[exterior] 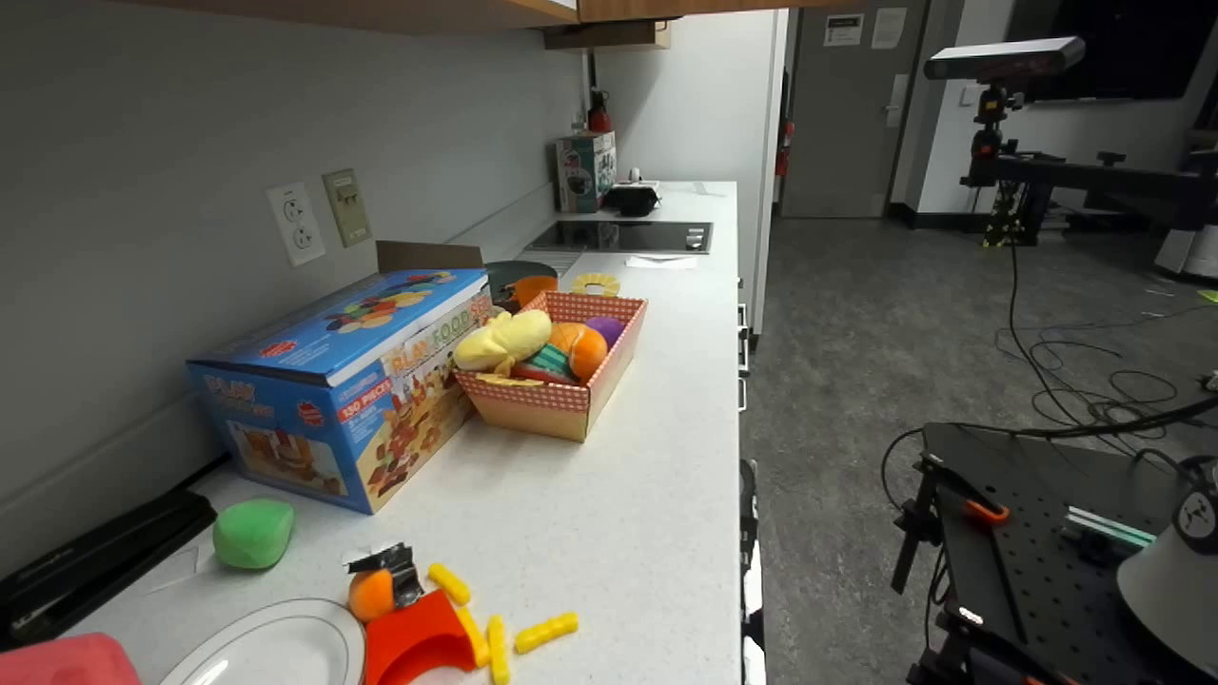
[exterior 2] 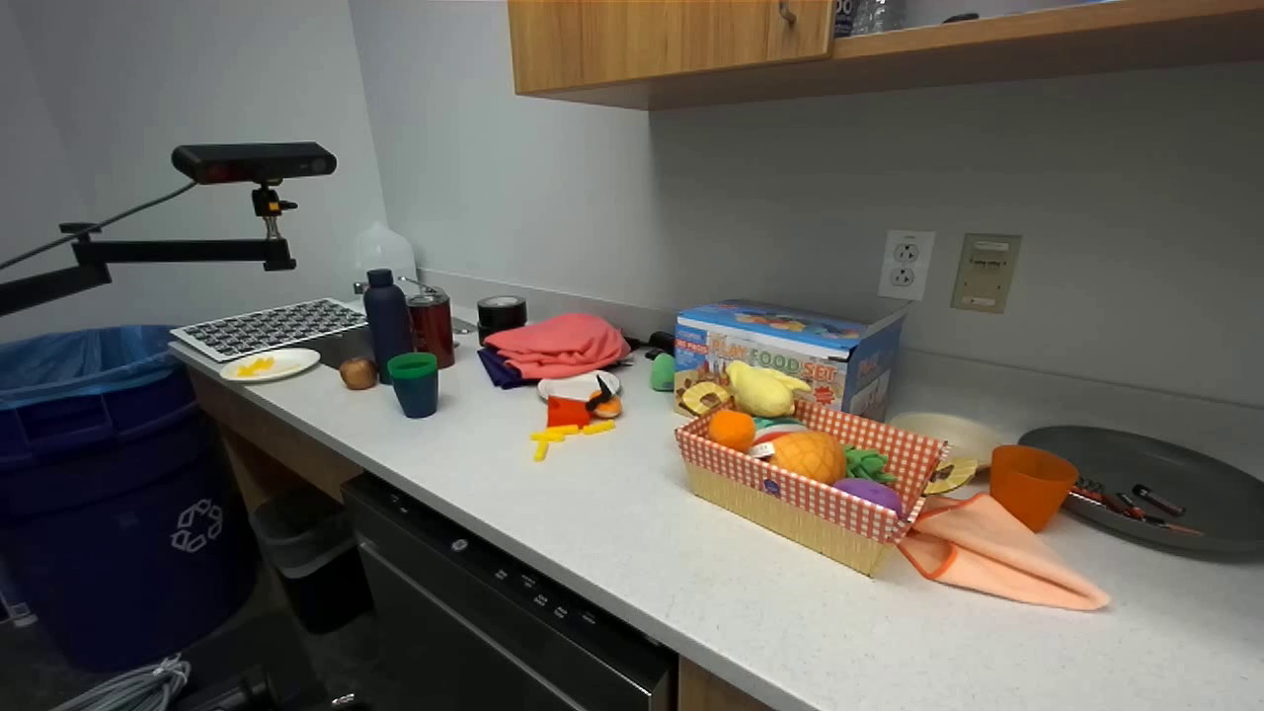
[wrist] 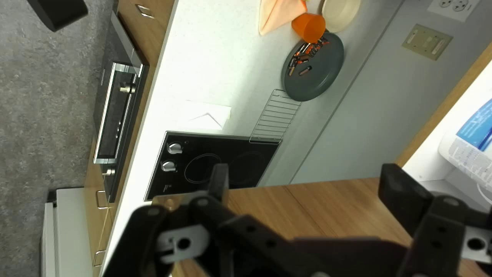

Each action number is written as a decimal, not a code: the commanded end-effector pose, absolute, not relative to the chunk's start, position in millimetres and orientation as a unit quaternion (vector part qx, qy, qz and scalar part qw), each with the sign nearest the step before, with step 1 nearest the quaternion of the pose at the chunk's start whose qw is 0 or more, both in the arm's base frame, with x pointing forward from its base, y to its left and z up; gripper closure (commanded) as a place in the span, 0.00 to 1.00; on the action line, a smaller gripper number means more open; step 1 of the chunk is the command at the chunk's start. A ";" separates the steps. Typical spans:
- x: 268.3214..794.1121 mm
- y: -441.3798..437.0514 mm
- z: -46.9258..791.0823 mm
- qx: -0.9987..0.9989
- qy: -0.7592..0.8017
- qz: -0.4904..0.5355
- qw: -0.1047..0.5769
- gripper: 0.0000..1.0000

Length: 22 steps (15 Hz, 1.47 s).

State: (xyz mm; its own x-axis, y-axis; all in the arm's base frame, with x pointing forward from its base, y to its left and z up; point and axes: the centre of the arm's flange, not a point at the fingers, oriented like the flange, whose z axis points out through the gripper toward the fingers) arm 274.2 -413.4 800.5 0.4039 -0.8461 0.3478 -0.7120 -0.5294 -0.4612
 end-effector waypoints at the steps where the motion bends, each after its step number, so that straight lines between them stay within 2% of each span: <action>1: 274.2 -413.4 800.5 -0.829 0.470 -0.278 0.121 0.00; 9: 274.2 -413.4 800.5 -0.829 0.470 -0.278 0.121 0.00; 14: 251.9 -393.0 818.4 -0.835 0.453 -0.299 0.086 0.00; 18: 230.9 -385.1 855.1 -0.832 0.408 -0.374 0.032 0.00; 22: 233.6 -383.6 886.4 -0.807 0.365 -0.464 -0.017 0.00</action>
